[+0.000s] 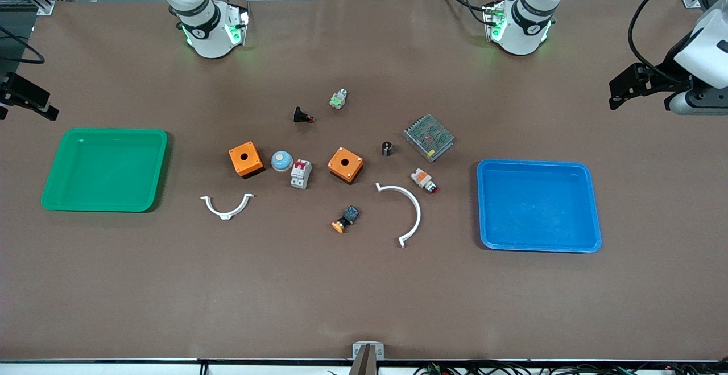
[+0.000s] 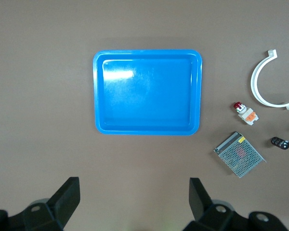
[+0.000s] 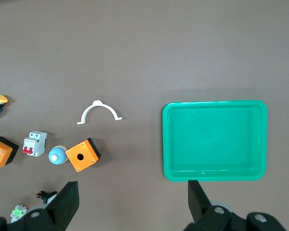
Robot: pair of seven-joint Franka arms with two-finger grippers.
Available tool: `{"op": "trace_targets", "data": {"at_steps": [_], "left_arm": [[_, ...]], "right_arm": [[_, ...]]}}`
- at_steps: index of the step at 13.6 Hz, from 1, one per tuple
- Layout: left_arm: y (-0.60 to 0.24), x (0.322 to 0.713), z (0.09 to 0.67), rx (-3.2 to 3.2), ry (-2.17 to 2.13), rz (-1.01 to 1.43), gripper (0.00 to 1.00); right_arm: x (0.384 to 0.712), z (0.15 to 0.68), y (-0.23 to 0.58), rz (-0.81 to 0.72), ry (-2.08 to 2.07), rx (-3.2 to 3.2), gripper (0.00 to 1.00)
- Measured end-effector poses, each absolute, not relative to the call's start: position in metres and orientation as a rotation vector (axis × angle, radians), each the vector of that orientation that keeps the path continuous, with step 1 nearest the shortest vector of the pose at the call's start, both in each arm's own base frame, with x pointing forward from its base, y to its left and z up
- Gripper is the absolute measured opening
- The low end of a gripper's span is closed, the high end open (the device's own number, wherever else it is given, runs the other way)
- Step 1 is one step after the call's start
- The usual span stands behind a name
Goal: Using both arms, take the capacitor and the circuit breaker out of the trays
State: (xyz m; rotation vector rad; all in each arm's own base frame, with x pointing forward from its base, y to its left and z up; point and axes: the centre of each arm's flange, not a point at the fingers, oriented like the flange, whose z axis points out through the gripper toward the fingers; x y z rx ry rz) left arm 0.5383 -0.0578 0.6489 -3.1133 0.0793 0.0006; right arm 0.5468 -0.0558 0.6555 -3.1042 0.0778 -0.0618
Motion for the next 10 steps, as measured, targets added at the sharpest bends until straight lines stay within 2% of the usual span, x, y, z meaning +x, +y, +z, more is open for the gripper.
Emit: {"op": "trace_targets", "data": {"at_steps": [10], "left_arm": [[-0.056, 0.538, 0.650, -3.114, 0.074, -0.003, 1.00]], "right_arm": [[0.560, 0.644, -0.053, -0.076, 0.069, -3.108, 1.00]]}}
